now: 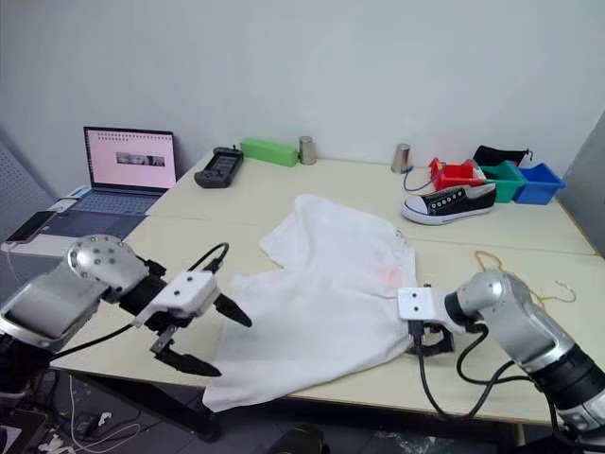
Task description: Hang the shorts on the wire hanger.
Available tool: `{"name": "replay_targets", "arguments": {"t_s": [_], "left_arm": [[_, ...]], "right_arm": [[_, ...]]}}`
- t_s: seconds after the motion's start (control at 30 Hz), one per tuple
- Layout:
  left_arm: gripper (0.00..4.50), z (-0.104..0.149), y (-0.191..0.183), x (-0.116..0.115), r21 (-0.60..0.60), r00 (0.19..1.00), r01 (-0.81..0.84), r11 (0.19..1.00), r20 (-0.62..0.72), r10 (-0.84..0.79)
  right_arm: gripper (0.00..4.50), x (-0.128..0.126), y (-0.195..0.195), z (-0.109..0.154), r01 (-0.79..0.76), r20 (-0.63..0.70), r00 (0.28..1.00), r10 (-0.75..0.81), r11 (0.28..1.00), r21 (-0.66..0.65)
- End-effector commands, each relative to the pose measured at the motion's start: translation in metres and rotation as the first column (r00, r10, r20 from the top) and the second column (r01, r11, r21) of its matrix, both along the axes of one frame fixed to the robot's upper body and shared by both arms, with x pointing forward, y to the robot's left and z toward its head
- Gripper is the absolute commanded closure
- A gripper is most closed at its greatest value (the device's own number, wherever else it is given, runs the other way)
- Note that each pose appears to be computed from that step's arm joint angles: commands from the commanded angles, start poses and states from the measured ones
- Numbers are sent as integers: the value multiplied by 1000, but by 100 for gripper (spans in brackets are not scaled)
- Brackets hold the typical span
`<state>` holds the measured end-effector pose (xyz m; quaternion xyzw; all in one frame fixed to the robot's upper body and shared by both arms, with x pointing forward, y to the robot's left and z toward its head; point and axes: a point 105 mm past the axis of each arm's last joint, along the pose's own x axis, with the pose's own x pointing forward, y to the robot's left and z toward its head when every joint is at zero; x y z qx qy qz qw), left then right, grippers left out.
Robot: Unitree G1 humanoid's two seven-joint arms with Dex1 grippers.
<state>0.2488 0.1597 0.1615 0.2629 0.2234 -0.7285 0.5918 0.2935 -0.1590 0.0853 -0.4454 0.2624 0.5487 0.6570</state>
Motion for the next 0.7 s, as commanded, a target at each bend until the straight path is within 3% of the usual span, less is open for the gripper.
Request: {"name": "replay_targets", "arguments": {"t_s": [0.03,0.3,0.43,0.53,0.7], "left_arm": [[2,12,-19,6,-98,999,-28,995,26,31],[2,1,-43,9,-169,994,-72,983,71,85],[0,0,-46,8,-184,992,-88,979,73,103],[0,1,-45,10,-192,989,-106,976,81,123],[0,3,-44,15,-204,982,-136,969,98,159]], "right_arm": [[0,13,-8,-5,-16,43,999,19,998,-59],[0,12,-24,-14,-73,-8,997,73,988,-137],[67,13,-20,-16,-81,-17,997,79,989,-125],[158,14,-16,-18,-77,-17,997,76,991,-111],[269,11,-13,-20,-75,-35,997,72,993,-90]]}}
